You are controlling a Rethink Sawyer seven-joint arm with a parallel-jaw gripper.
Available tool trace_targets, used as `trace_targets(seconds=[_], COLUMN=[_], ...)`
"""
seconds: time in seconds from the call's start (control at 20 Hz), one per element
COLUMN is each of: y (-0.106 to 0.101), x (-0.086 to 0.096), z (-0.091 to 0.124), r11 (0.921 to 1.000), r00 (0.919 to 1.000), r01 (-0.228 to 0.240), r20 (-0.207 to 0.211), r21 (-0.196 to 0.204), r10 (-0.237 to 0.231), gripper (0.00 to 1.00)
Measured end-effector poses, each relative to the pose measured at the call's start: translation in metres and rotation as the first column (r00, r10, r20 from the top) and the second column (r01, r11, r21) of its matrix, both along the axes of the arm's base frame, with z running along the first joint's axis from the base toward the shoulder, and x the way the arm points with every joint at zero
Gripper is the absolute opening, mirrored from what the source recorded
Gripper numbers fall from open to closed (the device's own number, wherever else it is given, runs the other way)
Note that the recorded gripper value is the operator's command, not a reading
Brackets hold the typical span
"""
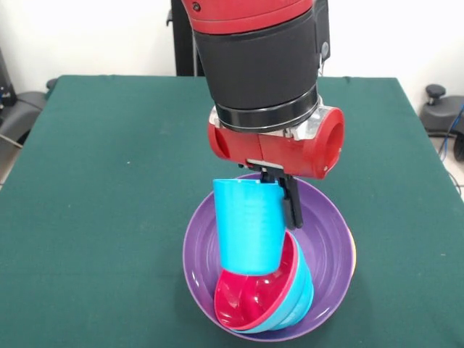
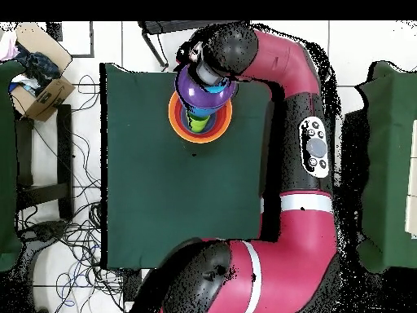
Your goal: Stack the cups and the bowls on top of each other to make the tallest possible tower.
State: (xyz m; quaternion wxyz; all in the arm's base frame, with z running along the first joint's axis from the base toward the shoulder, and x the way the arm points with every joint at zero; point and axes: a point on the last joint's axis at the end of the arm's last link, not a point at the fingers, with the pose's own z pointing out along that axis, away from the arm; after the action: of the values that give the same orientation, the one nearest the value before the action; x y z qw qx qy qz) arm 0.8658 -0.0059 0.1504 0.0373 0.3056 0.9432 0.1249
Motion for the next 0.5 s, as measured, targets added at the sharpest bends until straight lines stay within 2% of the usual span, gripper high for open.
trace_targets(seconds=[0.5], y=[-0.0001], x=[0.0003], z=[0.0013], r11=[1.0], r00=[1.0], r01=[0.0], r20=[0.002], r21=[-0.001], r10=[0.0], gripper=[0.0])
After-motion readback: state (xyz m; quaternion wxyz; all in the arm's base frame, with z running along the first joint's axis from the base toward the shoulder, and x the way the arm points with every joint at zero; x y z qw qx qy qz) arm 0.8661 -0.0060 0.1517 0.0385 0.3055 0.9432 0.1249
